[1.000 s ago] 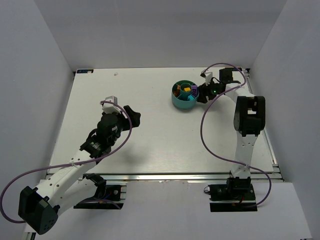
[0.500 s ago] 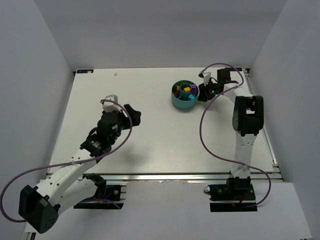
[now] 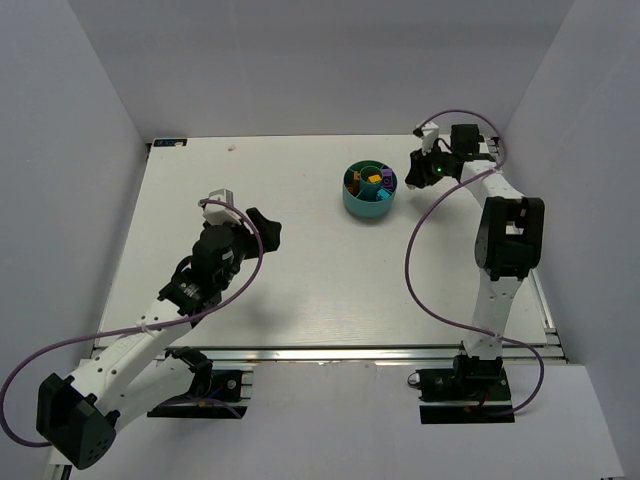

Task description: Sort the legos into containers by color

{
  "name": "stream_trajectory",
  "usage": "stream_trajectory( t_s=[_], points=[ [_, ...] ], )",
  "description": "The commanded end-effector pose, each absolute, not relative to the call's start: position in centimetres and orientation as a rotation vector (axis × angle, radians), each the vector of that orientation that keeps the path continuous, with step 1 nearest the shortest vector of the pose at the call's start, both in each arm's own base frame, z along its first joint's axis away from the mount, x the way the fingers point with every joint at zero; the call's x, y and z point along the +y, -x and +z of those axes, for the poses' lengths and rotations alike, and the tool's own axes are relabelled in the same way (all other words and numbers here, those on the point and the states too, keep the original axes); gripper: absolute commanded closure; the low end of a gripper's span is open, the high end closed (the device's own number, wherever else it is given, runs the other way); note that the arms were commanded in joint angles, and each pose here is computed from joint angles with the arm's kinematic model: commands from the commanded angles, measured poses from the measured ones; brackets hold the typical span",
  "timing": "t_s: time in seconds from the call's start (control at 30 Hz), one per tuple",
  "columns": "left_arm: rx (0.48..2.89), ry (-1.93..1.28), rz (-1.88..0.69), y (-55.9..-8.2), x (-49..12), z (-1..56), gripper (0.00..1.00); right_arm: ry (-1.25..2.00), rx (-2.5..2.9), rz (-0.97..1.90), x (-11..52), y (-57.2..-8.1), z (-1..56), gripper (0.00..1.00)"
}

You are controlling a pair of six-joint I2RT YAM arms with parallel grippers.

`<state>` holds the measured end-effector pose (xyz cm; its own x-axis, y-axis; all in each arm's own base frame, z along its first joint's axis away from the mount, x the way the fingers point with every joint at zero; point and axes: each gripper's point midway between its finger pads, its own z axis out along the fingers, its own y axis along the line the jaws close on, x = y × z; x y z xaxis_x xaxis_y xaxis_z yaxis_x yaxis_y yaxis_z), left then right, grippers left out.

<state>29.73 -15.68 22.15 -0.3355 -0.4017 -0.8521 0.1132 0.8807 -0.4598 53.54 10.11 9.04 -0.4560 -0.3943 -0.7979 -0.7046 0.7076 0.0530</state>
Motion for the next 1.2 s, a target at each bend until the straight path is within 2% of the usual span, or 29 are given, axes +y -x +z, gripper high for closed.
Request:
stream_trajectory(
  t_s=[0.0, 0.17, 0.4, 0.63, 0.87, 1.17],
  points=[
    [1.812, 0.227, -0.542, -29.6, -15.4, 23.2, 0.07, 0.798, 1.91, 0.448, 10.5, -55.4, 17.4, 0.93],
    [1.803, 0.233, -0.544, -29.6, -15.3, 23.3, 0.07, 0.706, 1.854, 0.499, 11.7, -56.8, 21.2, 0.95],
    [1.805, 0.233, -0.549, -29.6, -15.4, 23.3, 0.07, 0.583, 1.83, 0.686, 16.5, -57.7, 22.5, 0.95],
    [1.803, 0.238, -0.554, -29.6, -15.4, 23.3, 0.07, 0.544, 1.845, 0.783, 20.7, -57.9, 21.5, 0.96],
    [1.807, 0.239, -0.551, -29.5, -15.3, 23.3, 0.07, 0.497, 1.881, 0.804, 21.8, -59.0, 19.2, 0.94],
    [1.813, 0.233, -0.543, -29.6, -15.3, 23.0, 0.07, 0.525, 1.913, 0.801, 22.6, -58.3, 17.5, 0.8]
  ],
)
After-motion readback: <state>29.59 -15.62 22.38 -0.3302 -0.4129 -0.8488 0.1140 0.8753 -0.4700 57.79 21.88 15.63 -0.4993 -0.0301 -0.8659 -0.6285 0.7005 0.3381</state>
